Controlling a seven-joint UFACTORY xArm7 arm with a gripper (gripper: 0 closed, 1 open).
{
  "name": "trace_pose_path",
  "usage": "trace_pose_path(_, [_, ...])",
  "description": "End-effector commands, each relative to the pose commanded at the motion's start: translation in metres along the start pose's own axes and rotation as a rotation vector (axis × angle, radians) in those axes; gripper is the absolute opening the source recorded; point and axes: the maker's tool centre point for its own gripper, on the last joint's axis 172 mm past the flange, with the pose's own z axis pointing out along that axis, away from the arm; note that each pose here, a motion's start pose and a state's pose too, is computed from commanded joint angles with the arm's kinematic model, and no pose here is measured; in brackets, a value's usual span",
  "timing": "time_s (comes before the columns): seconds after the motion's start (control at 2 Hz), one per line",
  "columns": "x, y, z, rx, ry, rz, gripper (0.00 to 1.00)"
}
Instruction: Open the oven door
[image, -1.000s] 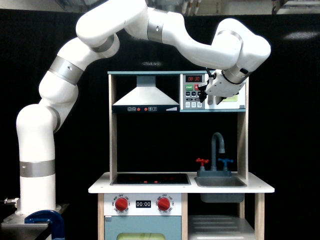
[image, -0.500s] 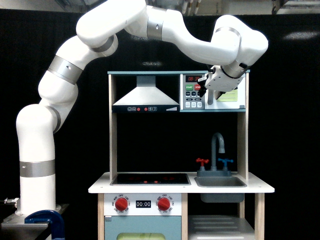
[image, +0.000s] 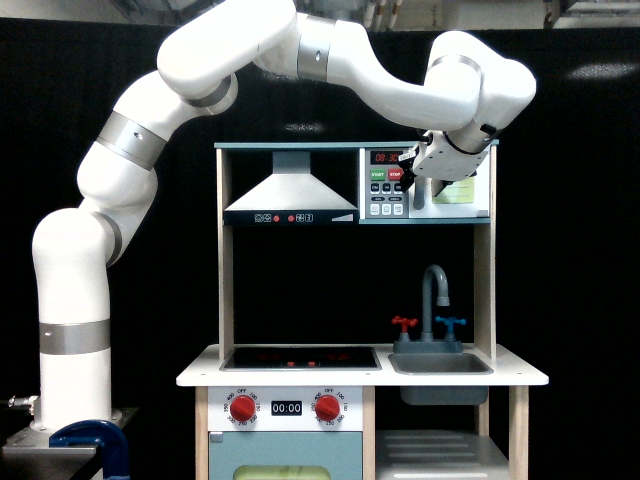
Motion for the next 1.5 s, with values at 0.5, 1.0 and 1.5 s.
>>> trace_pose_path(0.5, [-0.005, 0.000, -0.002, 0.000, 0.000, 0.000, 0.00])
trace_pose_path(1.0, [-0.006, -0.007, -0.013, 0.000, 0.000, 0.000, 0.00])
trace_pose_path(1.5, [-0.013, -0.008, -0.018, 0.000, 0.000, 0.000, 0.00])
